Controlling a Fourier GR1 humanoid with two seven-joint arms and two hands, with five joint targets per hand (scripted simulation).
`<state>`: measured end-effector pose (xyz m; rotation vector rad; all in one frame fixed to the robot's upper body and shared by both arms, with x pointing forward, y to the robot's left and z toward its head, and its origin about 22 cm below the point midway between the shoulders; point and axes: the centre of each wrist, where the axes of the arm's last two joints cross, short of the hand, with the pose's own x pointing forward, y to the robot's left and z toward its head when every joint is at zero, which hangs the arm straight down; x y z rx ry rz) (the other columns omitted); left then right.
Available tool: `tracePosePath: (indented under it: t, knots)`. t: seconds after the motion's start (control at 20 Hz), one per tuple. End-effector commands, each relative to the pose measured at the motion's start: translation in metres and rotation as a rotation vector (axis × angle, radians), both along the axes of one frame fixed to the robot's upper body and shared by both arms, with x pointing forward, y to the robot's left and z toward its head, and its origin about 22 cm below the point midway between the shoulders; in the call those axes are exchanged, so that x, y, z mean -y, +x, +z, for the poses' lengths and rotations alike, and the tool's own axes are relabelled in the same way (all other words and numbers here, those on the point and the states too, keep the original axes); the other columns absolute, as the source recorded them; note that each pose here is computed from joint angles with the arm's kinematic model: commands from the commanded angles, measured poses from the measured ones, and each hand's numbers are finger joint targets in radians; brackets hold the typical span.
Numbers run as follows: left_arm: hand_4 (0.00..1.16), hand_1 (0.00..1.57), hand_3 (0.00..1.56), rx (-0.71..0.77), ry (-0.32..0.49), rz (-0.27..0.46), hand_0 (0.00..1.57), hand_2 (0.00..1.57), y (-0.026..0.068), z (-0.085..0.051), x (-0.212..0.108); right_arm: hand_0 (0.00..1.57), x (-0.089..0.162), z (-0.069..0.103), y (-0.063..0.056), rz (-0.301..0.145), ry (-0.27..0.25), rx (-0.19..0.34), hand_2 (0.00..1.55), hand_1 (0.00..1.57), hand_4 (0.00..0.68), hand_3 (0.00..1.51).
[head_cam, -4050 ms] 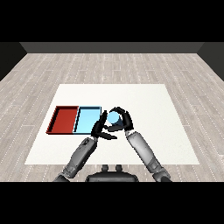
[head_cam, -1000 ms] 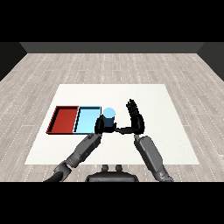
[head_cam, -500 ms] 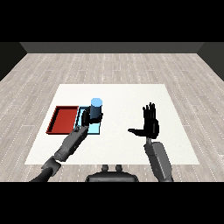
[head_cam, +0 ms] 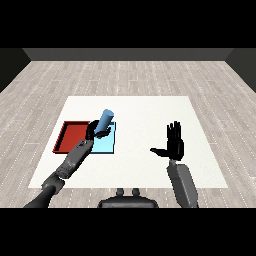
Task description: Pick the blue can and put it in the blue box
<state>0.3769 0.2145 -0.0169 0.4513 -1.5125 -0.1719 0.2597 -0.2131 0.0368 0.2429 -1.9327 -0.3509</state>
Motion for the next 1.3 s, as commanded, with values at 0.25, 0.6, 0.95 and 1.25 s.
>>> tracePosePath:
  t: [0.25, 0.6, 0.95, 1.25]
  knots:
    - [0.88, 0.95, 0.44, -0.442, 0.183, 0.169, 0.95, 0.85, -0.0075, -0.047, -0.024, 0.0, 0.004, -0.005, 0.012, -0.022, 0.024, -0.014, 0.0, 0.0, 0.0, 0.0]
    - [0.7, 1.46, 0.0, -0.492, 0.036, 0.304, 1.46, 1.31, -0.0144, -0.063, -0.008, 0.0, 0.008, -0.019, 0.009, -0.038, 0.012, -0.041, 0.0, 0.0, 0.0, 0.0]
    - [0.0, 0.0, 0.0, -0.553, 0.107, 0.253, 0.0, 0.0, -0.0062, -0.055, -0.009, 0.0, 0.017, -0.022, 0.03, -0.057, 0.01, -0.024, 0.0, 0.0, 0.0, 0.0]
    - [0.0, 0.0, 0.0, -0.485, 0.137, 0.276, 0.0, 0.0, 0.0057, -0.039, -0.024, 0.0, 0.021, -0.013, 0.017, -0.032, 0.016, -0.013, 0.0, 0.0, 0.0, 0.0]
